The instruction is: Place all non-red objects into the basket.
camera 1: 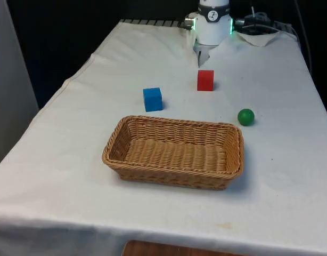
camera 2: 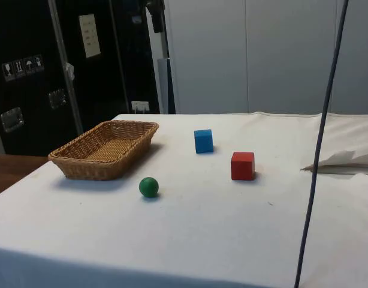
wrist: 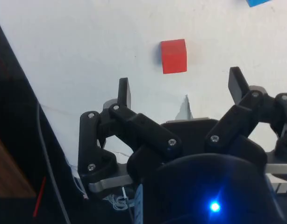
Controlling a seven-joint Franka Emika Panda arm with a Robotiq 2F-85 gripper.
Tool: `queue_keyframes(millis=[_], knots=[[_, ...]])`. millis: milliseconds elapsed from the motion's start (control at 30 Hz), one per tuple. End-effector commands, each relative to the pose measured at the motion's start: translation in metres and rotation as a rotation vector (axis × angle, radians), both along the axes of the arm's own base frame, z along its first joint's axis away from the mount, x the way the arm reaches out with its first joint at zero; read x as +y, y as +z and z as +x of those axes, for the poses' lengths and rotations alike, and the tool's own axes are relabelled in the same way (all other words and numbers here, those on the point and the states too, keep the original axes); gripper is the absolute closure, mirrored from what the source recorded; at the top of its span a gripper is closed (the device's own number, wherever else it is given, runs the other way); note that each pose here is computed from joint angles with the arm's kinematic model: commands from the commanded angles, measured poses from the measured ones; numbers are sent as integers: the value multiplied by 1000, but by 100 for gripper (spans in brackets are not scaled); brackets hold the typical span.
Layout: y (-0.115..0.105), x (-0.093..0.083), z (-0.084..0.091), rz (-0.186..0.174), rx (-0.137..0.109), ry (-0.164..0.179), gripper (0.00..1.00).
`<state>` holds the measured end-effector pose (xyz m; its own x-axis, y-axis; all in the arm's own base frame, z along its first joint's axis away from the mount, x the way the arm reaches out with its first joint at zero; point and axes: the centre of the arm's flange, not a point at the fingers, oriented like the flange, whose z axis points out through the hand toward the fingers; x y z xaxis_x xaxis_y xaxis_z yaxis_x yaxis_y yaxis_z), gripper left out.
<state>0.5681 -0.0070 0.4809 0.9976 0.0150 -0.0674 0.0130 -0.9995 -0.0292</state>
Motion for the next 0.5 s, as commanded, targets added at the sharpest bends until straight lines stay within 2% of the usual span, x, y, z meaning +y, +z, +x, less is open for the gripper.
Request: queue_keyframes(millis=[0, 200, 233, 267, 467], knots=[[0, 0, 0, 0, 0, 0, 0], [0, -9, -2, -32, 1, -28, 0], [-1, -7, -1, -22, 3, -21, 0], [-1, -10, -2, -36, 1, -31, 0], [-4, -16, -5, -58, 3, -52, 0]])
